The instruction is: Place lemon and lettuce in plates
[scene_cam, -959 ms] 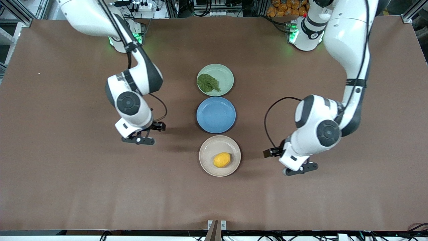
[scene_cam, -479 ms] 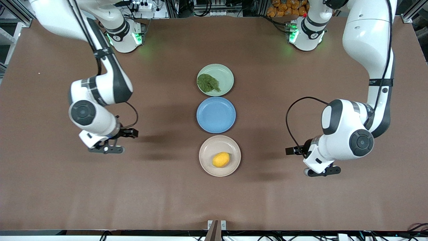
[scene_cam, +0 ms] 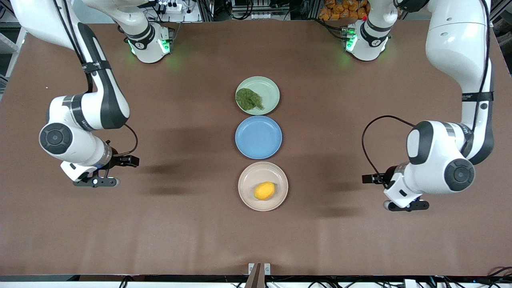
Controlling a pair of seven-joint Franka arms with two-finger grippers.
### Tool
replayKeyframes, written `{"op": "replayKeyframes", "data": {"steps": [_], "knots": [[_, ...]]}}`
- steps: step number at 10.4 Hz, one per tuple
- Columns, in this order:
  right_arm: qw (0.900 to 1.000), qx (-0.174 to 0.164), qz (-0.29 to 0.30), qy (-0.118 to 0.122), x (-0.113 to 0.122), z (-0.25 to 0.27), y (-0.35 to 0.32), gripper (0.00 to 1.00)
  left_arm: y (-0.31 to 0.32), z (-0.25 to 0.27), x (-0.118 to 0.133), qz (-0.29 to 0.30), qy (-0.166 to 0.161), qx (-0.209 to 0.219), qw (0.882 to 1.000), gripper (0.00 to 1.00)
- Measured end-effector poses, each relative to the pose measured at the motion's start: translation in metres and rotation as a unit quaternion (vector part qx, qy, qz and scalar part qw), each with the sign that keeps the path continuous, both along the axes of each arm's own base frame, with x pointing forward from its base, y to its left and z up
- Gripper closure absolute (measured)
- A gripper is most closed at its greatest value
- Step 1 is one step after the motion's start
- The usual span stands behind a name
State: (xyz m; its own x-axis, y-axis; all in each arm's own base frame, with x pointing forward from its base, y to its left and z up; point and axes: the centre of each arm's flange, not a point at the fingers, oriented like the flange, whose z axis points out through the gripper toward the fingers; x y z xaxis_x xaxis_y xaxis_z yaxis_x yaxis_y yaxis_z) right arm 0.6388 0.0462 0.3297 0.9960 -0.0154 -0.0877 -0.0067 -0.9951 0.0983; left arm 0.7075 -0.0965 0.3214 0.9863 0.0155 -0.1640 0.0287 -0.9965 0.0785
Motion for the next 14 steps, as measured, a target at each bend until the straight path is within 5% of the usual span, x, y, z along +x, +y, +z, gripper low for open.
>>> {"op": "replayKeyframes", "data": {"steps": [4, 10, 14], "knots": [[1.000, 0.001, -0.001, 0.022, -0.017, -0.015, -0.011, 0.00, 0.008, 0.012, 0.000, 0.000, -0.005, -0.001, 1.000, 0.00], [1.000, -0.002, 0.008, 0.003, -0.103, 0.029, 0.037, 0.00, 0.052, 0.050, -0.051, 0.019, -0.035, -0.001, 0.999, 0.00], [1.000, -0.001, -0.020, -0.012, -0.104, 0.046, 0.007, 0.00, 0.055, 0.091, -0.082, 0.020, -0.054, -0.001, 0.998, 0.00]]}}
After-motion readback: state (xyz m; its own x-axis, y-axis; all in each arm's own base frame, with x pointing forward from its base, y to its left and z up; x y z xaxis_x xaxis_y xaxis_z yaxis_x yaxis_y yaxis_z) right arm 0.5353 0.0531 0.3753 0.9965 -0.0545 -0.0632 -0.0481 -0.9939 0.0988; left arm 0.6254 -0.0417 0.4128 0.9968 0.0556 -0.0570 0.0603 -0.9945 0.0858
